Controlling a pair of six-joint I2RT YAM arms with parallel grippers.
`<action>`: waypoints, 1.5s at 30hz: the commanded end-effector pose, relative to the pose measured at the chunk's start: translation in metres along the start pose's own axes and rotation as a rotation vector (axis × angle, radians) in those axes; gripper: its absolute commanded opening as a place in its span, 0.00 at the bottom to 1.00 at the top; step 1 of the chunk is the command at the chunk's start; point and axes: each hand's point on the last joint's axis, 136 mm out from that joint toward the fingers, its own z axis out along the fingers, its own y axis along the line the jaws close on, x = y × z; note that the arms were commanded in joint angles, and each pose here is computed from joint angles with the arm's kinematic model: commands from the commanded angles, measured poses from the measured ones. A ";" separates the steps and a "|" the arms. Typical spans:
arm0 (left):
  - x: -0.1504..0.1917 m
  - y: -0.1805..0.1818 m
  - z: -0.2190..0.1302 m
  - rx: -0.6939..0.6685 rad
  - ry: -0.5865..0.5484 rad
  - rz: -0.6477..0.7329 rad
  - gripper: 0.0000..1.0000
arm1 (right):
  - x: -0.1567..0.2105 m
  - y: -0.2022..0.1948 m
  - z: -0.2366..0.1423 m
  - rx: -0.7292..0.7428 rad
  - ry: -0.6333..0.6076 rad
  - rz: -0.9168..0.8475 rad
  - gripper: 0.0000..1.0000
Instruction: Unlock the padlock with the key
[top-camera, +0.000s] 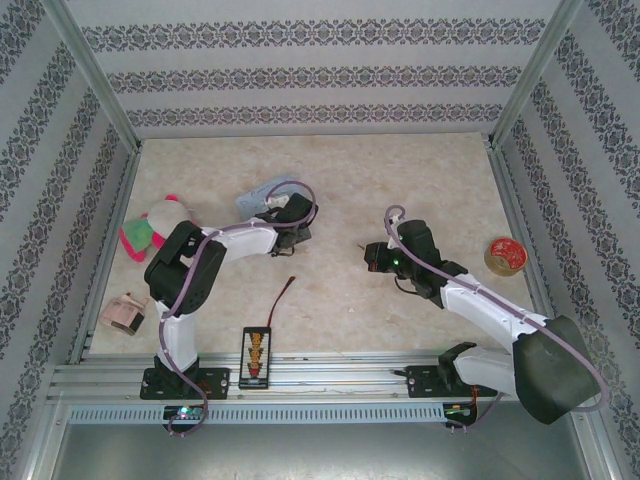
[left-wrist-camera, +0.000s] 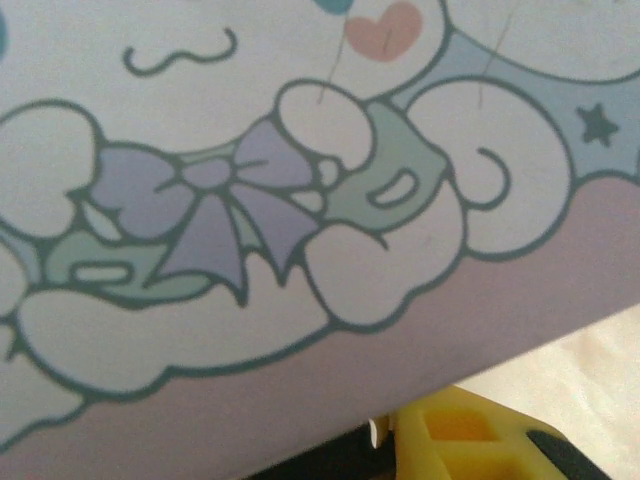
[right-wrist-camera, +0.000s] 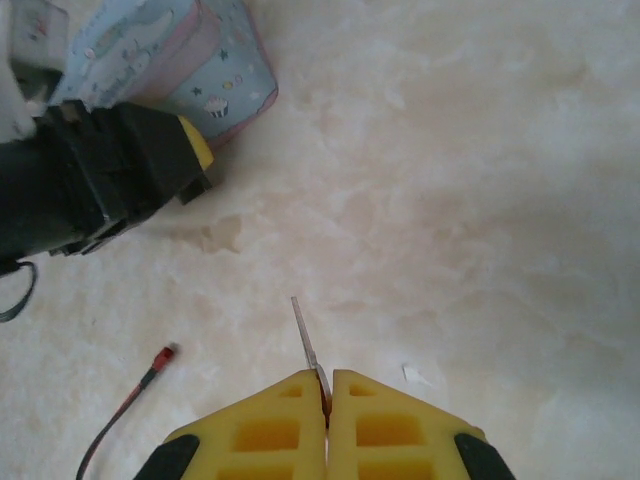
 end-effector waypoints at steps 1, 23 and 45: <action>0.011 -0.023 -0.018 0.079 0.035 -0.082 0.14 | 0.007 -0.004 0.007 -0.005 -0.030 0.043 0.00; 0.052 -0.021 -0.010 -0.040 0.054 0.026 0.57 | 0.029 -0.027 0.020 0.051 -0.047 0.080 0.00; 0.017 -0.019 -0.001 -0.127 -0.132 0.057 0.44 | 0.013 -0.027 0.021 0.044 -0.087 0.076 0.00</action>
